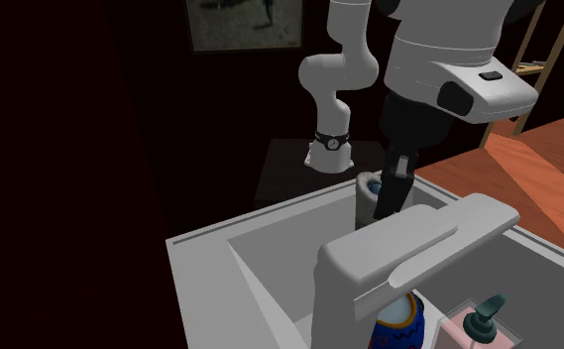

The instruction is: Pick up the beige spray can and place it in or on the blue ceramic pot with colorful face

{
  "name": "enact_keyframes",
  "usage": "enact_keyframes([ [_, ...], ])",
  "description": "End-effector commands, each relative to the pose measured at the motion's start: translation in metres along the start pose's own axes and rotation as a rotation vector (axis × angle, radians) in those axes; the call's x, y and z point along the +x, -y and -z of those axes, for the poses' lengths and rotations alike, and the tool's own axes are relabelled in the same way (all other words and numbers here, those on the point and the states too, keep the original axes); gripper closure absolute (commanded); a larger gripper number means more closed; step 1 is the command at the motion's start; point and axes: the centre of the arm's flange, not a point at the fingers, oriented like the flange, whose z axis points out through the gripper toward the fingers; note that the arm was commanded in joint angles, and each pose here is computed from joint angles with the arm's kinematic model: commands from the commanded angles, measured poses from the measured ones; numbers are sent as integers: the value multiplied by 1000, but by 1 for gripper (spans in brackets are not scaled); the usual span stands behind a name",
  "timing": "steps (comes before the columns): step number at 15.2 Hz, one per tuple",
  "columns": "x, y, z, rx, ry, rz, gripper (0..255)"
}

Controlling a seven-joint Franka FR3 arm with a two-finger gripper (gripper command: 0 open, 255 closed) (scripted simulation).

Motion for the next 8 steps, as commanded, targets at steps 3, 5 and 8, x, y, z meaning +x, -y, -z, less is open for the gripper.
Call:
enact_keyframes([
  [3,7,-14,-59,49,33,9,255],
  [5,9,-16,-57,50,31,9,0],
  [8,4,-13,-47,53,32,10,0],
])
